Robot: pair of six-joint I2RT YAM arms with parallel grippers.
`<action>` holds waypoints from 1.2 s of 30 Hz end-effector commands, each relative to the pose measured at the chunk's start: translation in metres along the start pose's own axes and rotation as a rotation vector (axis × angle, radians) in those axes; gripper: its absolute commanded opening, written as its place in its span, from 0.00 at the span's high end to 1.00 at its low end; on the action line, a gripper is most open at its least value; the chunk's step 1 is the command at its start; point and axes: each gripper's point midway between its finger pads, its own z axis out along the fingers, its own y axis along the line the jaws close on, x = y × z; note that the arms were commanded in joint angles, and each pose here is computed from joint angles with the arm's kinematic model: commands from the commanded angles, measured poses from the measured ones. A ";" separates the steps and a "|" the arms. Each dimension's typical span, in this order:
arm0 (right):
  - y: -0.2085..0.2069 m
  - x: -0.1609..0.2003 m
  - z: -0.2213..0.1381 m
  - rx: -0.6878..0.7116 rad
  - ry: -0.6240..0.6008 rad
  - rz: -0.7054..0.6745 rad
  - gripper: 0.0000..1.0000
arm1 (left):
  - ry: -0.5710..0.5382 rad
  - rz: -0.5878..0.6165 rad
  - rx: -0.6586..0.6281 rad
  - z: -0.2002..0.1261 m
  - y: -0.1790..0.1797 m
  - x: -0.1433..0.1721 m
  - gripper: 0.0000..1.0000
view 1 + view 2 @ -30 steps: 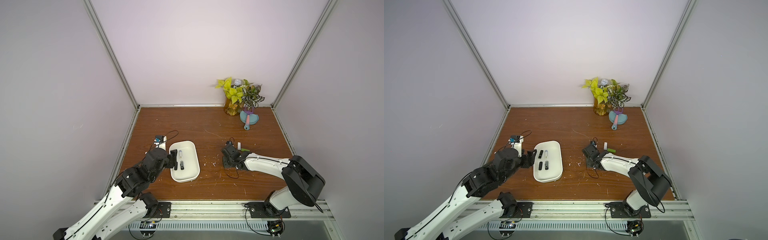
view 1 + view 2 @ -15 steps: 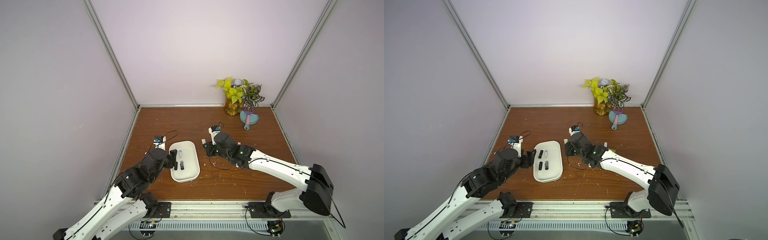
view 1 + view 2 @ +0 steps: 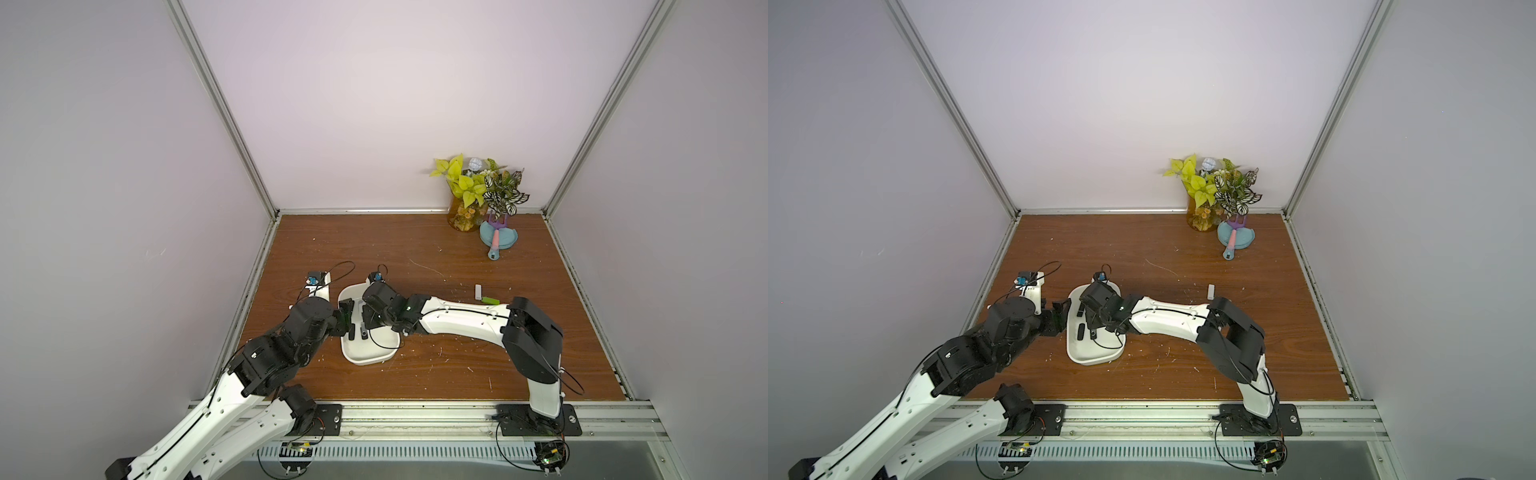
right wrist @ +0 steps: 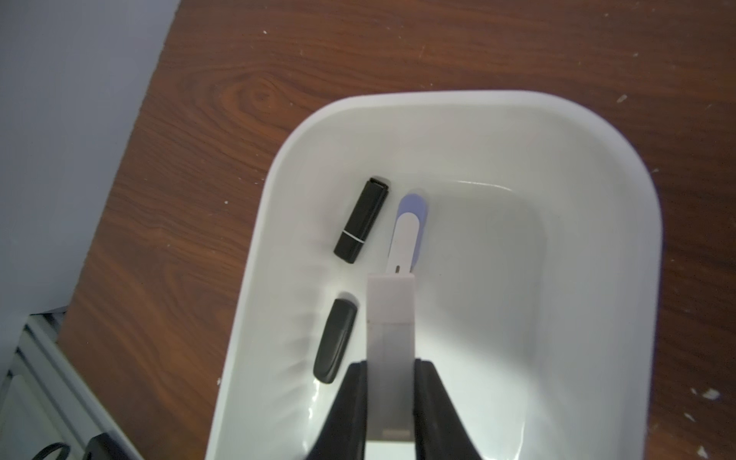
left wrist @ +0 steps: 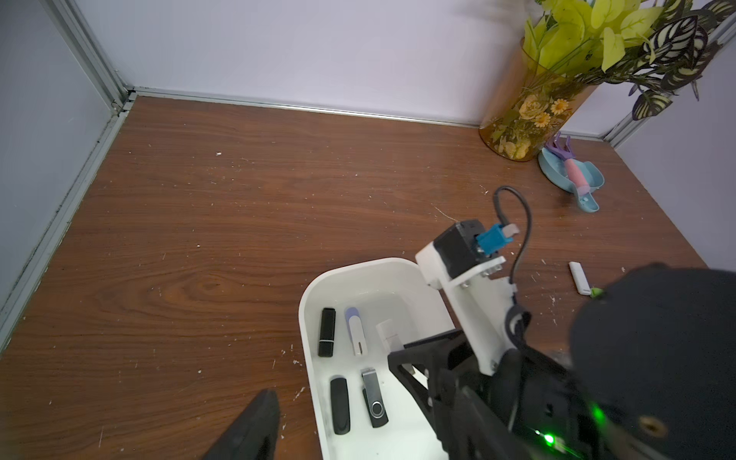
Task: Put the usb flash drive into the storage box
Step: Place the USB flash in the storage box.
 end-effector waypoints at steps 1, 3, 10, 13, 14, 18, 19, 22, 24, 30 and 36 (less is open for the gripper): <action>0.002 -0.022 -0.002 0.027 -0.053 0.013 0.90 | -0.007 -0.007 -0.034 0.001 0.008 0.001 0.31; -0.001 -0.022 0.008 0.039 -0.040 0.015 0.89 | -0.006 -0.006 -0.033 0.001 0.008 0.002 0.31; -0.019 -0.020 0.029 0.142 -0.027 -0.013 0.87 | -0.001 -0.002 -0.030 0.002 0.007 0.002 0.31; -0.022 -0.019 0.034 0.162 -0.023 -0.018 0.87 | 0.000 -0.002 -0.031 0.002 0.006 0.002 0.31; -0.022 -0.018 0.035 0.158 -0.019 -0.018 0.87 | 0.000 -0.003 -0.031 0.002 0.006 0.002 0.31; -0.023 -0.014 0.043 0.167 -0.002 -0.022 0.86 | 0.000 -0.002 -0.030 0.002 0.006 0.002 0.31; -0.024 -0.013 0.044 0.171 0.000 -0.024 0.86 | 0.003 -0.002 -0.028 0.002 0.006 0.002 0.31; -0.026 -0.010 0.049 0.176 0.010 -0.026 0.85 | 0.005 -0.001 -0.027 0.003 0.006 0.003 0.31; -0.026 -0.009 0.050 0.172 0.013 -0.024 0.85 | 0.007 0.001 -0.029 0.003 0.006 0.003 0.31; -0.027 -0.008 0.052 0.185 0.016 -0.033 0.81 | 0.008 0.001 -0.030 0.003 0.006 0.003 0.31; -0.024 -0.011 0.049 0.177 0.017 -0.037 0.74 | 0.009 0.002 -0.030 0.004 0.005 0.004 0.31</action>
